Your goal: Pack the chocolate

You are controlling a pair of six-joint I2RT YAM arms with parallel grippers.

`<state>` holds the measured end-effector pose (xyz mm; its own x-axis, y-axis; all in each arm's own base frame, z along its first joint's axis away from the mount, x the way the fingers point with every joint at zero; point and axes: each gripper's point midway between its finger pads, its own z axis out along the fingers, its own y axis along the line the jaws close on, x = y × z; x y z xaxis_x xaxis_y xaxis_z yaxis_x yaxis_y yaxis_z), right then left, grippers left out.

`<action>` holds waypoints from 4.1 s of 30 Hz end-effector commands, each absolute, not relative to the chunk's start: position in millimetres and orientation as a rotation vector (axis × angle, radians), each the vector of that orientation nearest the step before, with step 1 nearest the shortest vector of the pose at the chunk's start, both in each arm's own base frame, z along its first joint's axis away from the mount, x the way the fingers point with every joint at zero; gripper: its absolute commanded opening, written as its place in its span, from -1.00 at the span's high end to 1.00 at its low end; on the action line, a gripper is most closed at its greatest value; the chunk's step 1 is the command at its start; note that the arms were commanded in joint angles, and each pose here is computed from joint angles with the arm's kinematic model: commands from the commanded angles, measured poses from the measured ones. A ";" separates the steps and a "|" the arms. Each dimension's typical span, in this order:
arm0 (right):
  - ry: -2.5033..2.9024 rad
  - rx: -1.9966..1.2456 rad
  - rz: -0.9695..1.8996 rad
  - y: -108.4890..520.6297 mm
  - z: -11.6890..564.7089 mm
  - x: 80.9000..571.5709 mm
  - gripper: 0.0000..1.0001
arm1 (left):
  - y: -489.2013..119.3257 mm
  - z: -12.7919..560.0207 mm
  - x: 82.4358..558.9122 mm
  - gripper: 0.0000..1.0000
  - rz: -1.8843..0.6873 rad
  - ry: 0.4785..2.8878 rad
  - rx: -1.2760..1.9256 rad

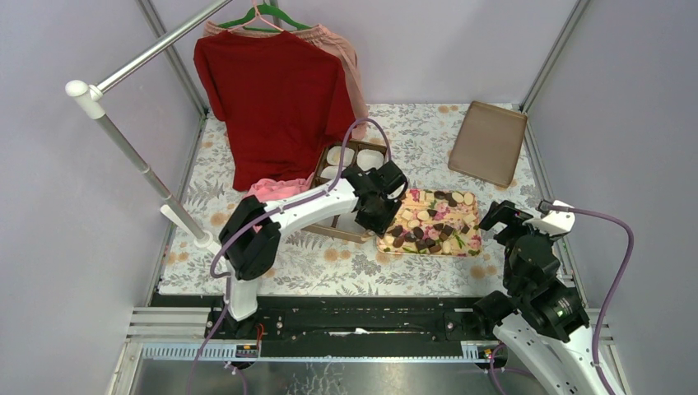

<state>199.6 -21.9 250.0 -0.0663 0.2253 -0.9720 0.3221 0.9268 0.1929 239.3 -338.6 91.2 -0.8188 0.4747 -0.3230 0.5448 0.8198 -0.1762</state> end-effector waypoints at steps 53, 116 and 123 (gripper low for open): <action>1.601 0.447 -0.069 -23.9 260.3 200.4 -1.00 | -344.3 90.1 261.2 0.60 -0.265 2.757 0.748; 1.600 0.453 -0.079 -25.6 260.2 200.1 -1.00 | -196.4 73.9 408.9 0.33 -0.103 2.870 0.349; 1.600 0.452 -0.077 -25.1 259.9 200.4 -1.00 | -195.6 71.1 407.1 0.26 -0.097 2.883 0.352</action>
